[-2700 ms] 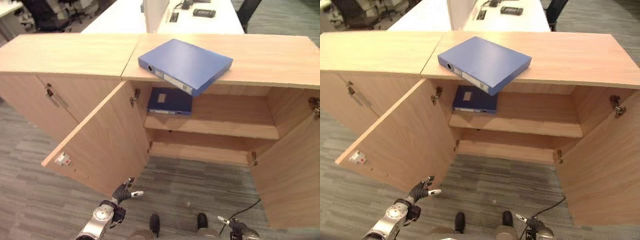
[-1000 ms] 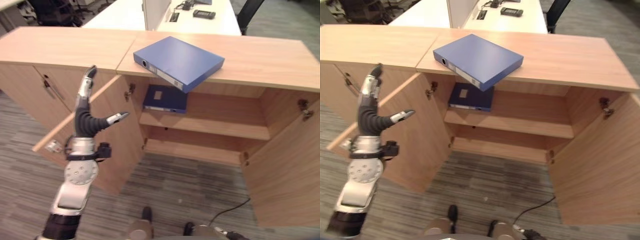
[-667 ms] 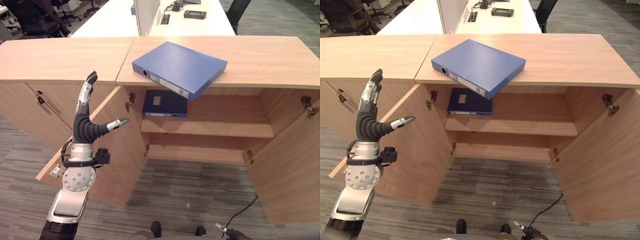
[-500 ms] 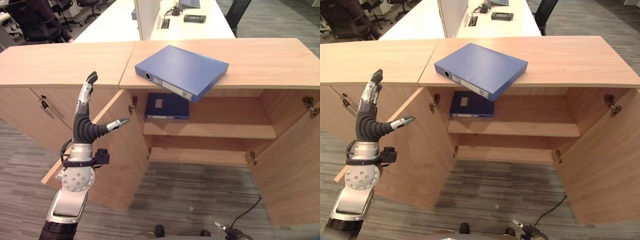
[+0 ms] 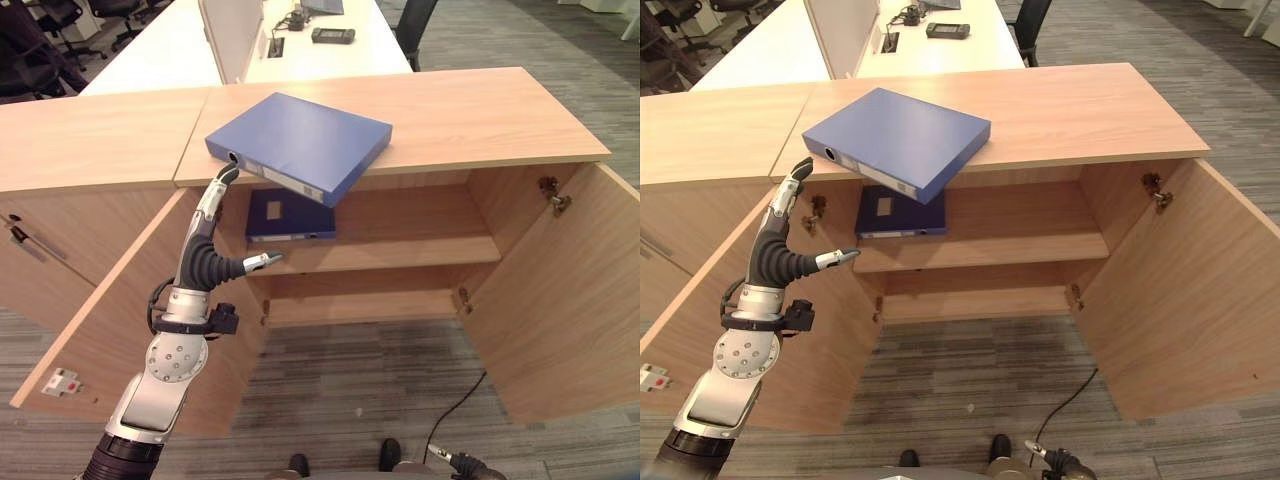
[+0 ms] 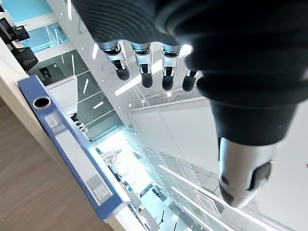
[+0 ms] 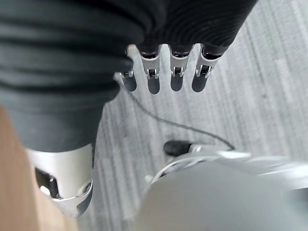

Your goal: Put the empty folder in the office cabinet

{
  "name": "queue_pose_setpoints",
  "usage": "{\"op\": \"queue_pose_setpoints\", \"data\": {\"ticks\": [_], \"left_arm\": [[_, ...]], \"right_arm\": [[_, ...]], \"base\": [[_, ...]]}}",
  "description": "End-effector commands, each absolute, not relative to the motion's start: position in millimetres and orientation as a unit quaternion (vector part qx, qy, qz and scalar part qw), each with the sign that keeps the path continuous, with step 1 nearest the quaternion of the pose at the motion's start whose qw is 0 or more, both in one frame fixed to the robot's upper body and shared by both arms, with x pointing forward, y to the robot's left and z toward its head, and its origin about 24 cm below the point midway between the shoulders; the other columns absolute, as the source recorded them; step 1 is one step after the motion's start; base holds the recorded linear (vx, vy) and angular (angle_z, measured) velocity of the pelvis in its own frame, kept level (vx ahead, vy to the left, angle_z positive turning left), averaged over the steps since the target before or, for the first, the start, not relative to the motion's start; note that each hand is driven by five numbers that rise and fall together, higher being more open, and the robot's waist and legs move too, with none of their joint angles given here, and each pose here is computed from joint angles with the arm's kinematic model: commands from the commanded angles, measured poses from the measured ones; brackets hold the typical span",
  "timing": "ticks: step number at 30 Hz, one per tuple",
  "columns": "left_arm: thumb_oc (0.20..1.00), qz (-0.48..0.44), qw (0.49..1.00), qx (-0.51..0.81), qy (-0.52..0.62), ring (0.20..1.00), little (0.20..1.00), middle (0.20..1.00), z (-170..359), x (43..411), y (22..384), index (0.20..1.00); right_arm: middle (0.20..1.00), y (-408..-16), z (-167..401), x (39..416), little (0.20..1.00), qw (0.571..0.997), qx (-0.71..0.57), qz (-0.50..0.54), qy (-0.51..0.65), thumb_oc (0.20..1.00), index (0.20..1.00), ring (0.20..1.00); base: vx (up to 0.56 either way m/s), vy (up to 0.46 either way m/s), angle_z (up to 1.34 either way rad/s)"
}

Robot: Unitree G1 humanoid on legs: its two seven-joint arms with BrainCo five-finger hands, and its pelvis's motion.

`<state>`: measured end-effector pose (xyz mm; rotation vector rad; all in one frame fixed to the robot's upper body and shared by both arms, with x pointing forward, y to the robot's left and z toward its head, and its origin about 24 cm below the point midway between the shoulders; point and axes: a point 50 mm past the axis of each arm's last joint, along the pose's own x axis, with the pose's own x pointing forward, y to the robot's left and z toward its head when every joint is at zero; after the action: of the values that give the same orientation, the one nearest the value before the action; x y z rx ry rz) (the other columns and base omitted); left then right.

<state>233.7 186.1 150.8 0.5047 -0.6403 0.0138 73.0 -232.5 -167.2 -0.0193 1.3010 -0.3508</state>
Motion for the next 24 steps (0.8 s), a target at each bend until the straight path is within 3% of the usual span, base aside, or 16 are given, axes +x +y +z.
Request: {"op": "queue_pose_setpoints", "data": {"ticks": [1,13,24], "left_arm": [[1.0,0.004,0.89,0.254,-0.379,1.0,1.0,1.0,176.5,229.3,182.0,1.0],[1.0,0.015,0.901,0.252,-0.352,1.0,1.0,1.0,168.7,231.3,186.9,1.0],[1.0,-0.003,0.902,0.286,-0.324,1.0,1.0,1.0,159.1,230.3,188.5,1.0]], "right_arm": [[1.0,-210.4,-169.1,87.2,1.0,0.792,-0.013,-0.135,0.595,1.0,1.0,1.0],[1.0,-245.4,-161.4,87.0,1.0,0.786,-0.056,-0.18,0.588,1.0,1.0,1.0],[1.0,-223.3,-167.8,80.4,1.0,0.785,-0.04,-0.151,0.599,1.0,1.0,1.0]], "base": [[0.04,-0.086,0.08],[0.09,-0.058,0.28],[0.08,0.076,-0.16]]}}
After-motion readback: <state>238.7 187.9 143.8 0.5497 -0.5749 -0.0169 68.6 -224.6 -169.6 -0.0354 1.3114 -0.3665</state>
